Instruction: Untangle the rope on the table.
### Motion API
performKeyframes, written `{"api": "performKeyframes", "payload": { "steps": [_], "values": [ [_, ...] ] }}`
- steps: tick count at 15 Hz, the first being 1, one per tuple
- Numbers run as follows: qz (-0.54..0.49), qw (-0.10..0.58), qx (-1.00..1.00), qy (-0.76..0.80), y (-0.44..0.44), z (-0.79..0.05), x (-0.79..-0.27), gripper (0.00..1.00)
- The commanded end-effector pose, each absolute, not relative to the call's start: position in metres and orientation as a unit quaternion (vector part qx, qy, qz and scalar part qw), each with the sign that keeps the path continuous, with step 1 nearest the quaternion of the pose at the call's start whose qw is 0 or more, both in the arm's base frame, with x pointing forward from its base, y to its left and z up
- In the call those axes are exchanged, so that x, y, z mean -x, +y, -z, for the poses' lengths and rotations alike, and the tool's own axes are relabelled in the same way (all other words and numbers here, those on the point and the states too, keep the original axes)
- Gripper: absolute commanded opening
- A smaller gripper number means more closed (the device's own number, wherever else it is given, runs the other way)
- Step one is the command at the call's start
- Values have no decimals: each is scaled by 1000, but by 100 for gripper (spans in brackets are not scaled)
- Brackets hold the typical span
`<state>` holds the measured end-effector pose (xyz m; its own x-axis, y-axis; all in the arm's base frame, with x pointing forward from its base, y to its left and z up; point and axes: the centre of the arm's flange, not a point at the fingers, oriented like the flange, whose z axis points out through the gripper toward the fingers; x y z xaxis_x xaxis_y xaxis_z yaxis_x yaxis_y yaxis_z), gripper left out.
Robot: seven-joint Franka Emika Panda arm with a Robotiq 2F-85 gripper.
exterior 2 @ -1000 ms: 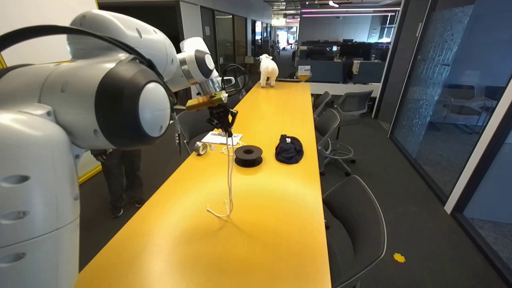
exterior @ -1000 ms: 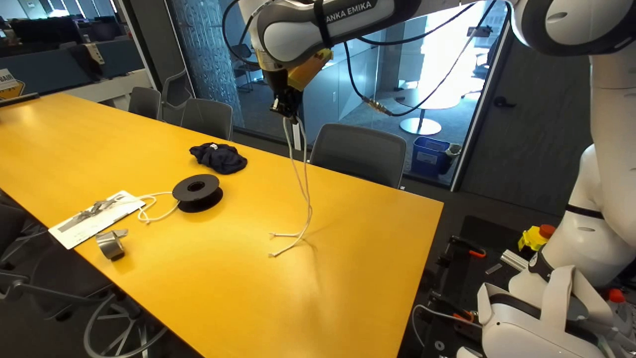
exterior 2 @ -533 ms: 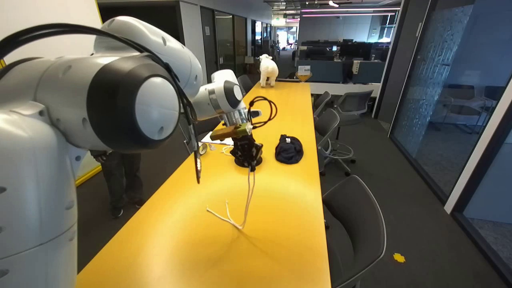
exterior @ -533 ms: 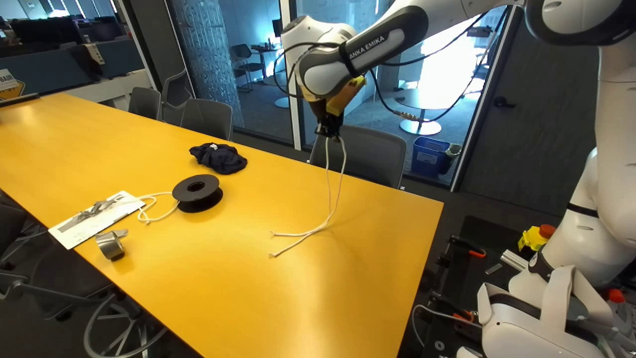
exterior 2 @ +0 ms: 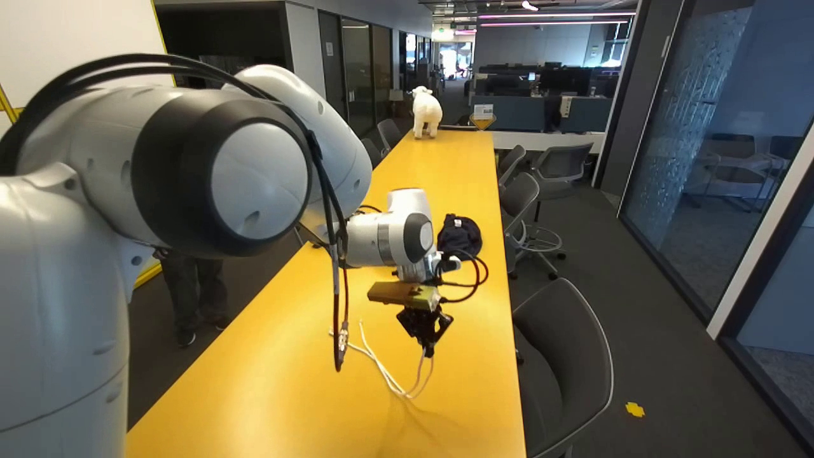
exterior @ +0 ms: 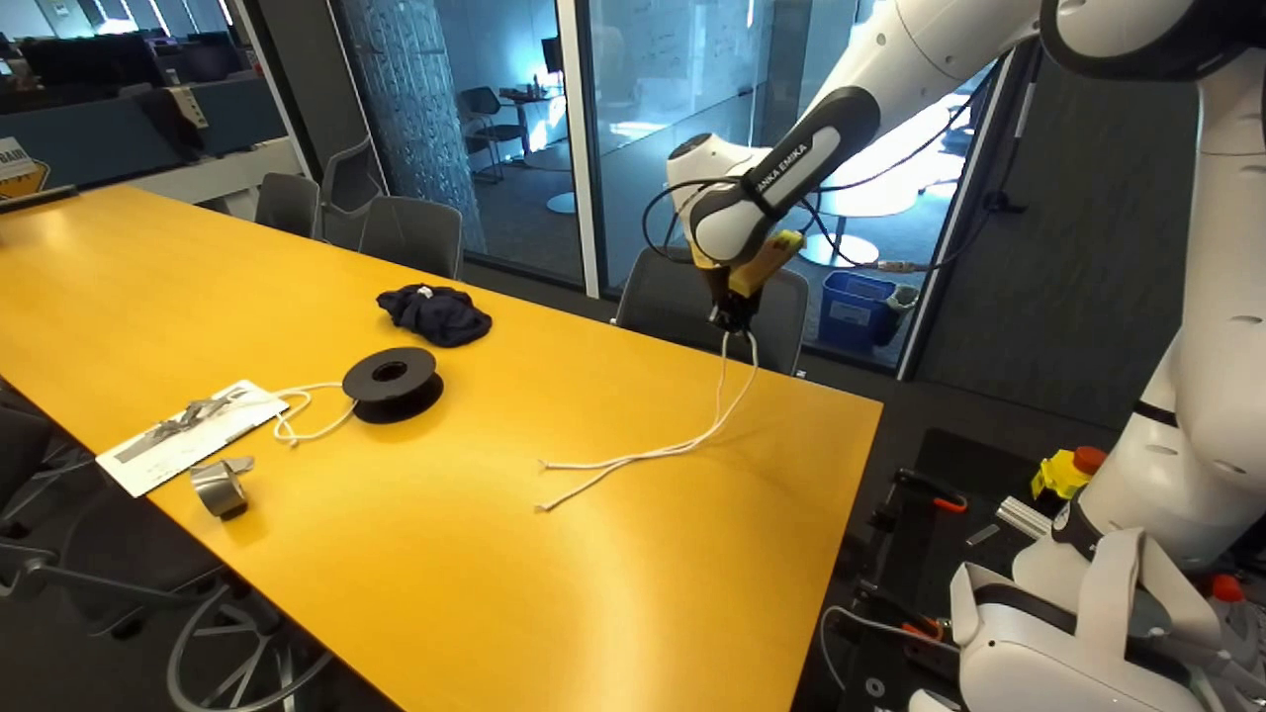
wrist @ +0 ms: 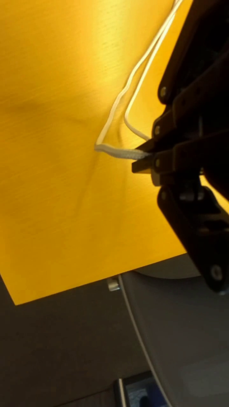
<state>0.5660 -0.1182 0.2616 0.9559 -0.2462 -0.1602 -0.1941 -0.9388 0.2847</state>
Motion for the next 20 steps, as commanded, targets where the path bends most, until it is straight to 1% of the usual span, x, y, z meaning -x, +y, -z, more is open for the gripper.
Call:
{"api": "performKeyframes", "payload": {
  "steps": [1,4,9,12,16,17,18,20],
  "values": [
    [93,85,-981,-144,-144,-225,-528,5],
    [103,49,-979,-170,-162,-190,-505,5],
    [116,-1,-973,-198,-180,-152,-482,5],
    [121,-19,-970,-209,-187,-140,-474,5],
    [124,-28,-966,-223,-192,-135,-470,5],
    [126,-27,-965,-230,-193,-136,-469,30],
    [126,-23,-964,-234,-193,-138,-469,32],
    [125,-16,-962,-243,-194,-141,-468,44]
  ]
}}
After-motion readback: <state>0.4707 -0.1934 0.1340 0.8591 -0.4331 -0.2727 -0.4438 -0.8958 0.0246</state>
